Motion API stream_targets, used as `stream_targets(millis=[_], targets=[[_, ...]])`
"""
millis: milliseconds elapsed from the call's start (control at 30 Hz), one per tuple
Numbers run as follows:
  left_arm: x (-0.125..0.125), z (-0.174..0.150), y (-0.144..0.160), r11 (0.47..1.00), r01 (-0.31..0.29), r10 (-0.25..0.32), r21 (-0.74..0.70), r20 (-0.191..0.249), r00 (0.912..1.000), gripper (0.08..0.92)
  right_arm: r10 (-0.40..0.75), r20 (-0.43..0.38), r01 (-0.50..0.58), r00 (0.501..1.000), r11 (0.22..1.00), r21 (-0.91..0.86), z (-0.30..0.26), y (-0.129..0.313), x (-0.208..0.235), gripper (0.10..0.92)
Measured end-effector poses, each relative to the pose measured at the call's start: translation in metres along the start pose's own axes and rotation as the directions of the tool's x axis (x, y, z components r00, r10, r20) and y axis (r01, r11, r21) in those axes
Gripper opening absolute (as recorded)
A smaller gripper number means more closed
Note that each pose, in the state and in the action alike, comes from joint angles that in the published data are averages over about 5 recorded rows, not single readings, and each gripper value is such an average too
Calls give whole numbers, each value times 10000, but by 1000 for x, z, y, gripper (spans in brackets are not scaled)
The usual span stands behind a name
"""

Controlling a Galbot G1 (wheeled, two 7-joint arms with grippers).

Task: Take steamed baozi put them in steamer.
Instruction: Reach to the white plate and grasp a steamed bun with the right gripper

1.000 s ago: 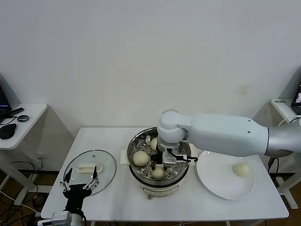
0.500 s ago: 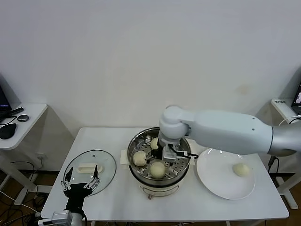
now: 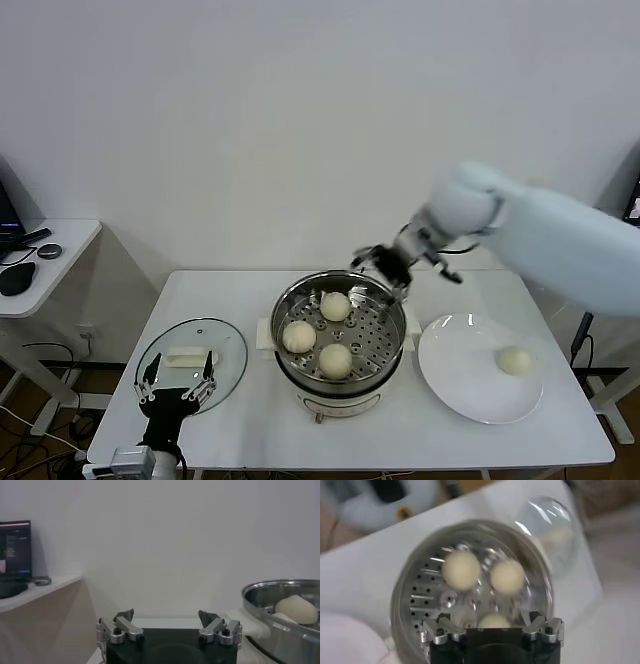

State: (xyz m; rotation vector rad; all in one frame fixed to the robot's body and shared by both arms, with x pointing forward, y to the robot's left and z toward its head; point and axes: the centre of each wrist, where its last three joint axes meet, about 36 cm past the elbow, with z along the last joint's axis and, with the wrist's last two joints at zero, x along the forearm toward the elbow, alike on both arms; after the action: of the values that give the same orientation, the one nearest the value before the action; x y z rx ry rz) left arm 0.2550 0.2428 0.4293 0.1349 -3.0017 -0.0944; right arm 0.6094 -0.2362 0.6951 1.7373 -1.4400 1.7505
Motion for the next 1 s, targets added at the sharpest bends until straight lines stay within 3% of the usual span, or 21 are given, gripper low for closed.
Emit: stream_targets(millis=[200, 367, 767, 1000], targets=[[0, 3, 1, 10000, 0, -1, -38, -119, 9999, 823, 452, -1091, -810, 9930, 9329, -3510, 67, 46, 32, 823], [2, 7, 2, 10000, -20, 17, -87, -305, 9995, 823, -3, -1747, -894, 9846, 8582, -5054, 112, 90, 35, 823], [10, 14, 5, 9996, 27, -46, -270, -690, 9976, 823, -1458, -2658, -326, 9529, 8224, -5680, 183, 155, 0, 823], [11, 16, 4, 9995, 0, -24, -312, -796, 9968, 823, -2344, -2730, 392, 9330, 8204, -5704, 207, 177, -35, 823]])
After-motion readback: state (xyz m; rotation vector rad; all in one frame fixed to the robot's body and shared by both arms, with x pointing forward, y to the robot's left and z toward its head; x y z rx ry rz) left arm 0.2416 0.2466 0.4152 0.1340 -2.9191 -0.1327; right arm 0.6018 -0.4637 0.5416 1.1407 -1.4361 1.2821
